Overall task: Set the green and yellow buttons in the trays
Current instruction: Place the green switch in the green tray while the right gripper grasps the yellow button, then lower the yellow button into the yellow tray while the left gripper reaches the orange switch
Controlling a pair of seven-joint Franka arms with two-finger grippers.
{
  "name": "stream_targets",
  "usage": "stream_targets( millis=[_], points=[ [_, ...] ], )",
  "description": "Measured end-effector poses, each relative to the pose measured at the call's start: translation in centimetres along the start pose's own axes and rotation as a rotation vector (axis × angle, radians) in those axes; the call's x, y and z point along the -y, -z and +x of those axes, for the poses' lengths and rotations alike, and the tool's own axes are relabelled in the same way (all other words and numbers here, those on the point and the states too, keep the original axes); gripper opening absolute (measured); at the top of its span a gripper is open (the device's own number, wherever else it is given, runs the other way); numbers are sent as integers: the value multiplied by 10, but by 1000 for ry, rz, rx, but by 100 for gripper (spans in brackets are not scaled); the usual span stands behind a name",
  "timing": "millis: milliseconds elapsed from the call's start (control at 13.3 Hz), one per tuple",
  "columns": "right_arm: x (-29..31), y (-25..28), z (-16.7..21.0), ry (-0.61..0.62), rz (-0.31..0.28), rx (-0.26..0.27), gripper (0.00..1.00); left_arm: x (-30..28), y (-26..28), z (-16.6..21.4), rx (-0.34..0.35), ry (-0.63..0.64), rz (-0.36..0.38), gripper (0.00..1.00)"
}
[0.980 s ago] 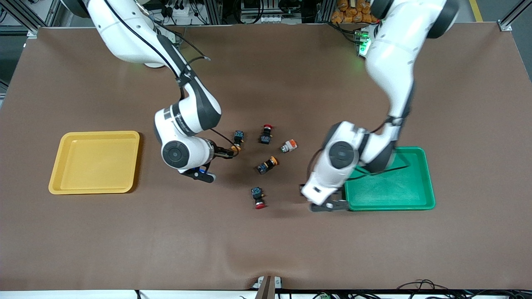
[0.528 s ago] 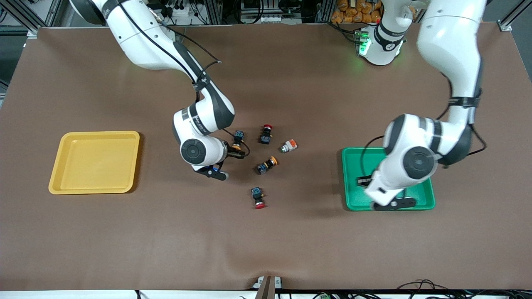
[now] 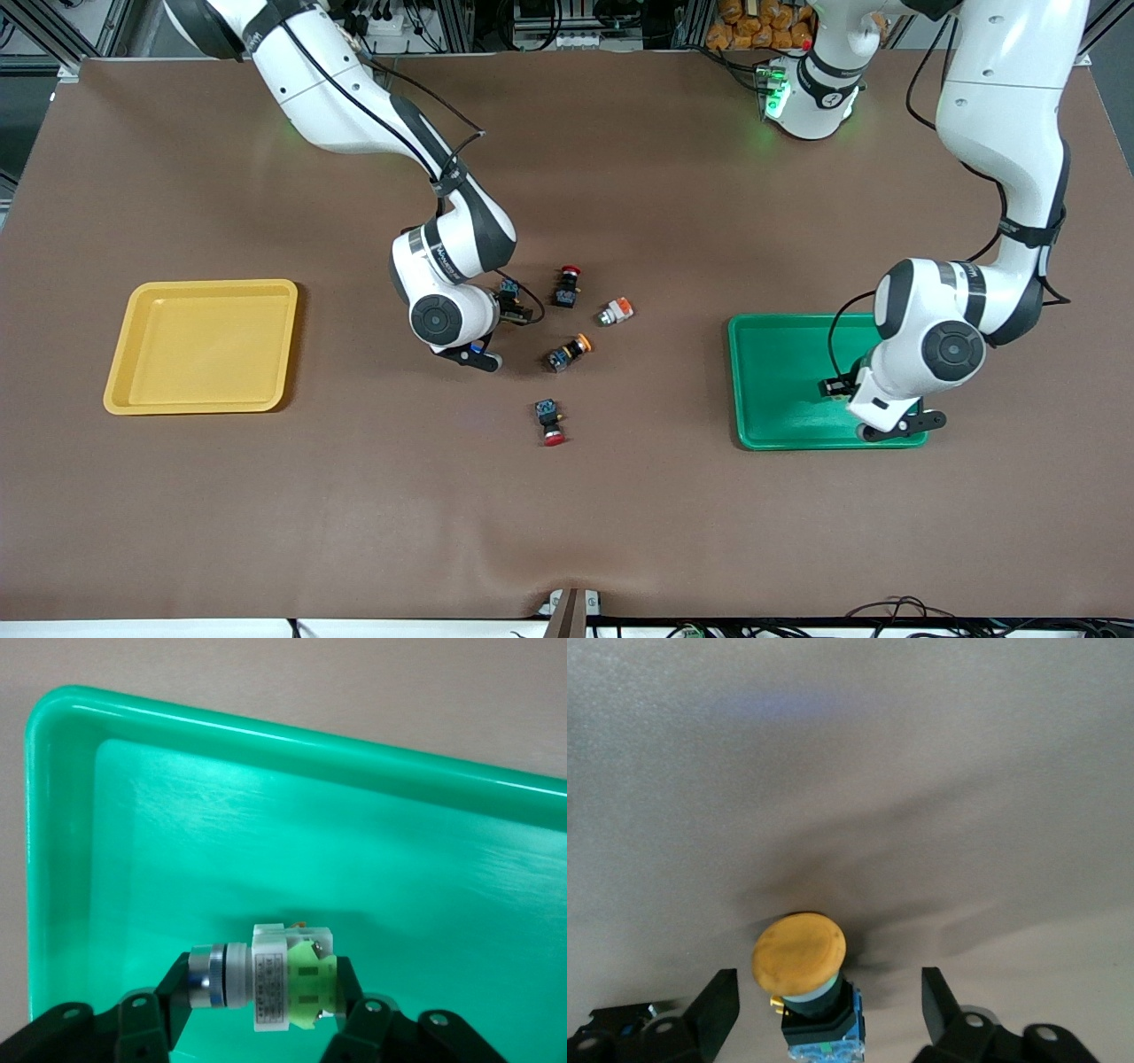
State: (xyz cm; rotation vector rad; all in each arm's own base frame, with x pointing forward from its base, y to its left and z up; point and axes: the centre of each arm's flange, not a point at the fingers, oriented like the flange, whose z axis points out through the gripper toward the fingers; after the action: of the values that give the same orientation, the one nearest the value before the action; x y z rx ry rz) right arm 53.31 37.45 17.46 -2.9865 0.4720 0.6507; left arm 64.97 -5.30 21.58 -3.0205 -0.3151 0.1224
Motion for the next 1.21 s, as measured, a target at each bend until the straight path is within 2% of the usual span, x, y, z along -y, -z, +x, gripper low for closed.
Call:
stream_targets(
  millis=[75,151,302,377,603,679,905,1056,1206],
  points=[
    [2,-1,0,3,7,-10,74,1,-1,1,-1,2,-1,66],
    [4,-2,-1,6,8,-15,61,1,0,1,-6,3,-3,72],
    [5,-6,-2,7,3,-12,35,0,7,4,-21,3,-8,94],
    [3,-5,-1,3,0,-8,33,-1,15,5,-32,2,-12,100],
    [-15,23,12,-16,-33,40,33,-31,56,-13,-19,-35,-29,100],
    [-23,46,20,-10,-36,36,33,-49,70,-24,-5,-36,-33,100],
    [-48,104,33,20,-70,-33,33,-111,96,-64,20,49,-59,100],
    [-72,122,45,77,-98,-40,33,-161,97,-97,45,129,-78,100],
    [-120,135,82,160,-101,-48,33,-211,94,-133,59,177,-78,100]
  ],
)
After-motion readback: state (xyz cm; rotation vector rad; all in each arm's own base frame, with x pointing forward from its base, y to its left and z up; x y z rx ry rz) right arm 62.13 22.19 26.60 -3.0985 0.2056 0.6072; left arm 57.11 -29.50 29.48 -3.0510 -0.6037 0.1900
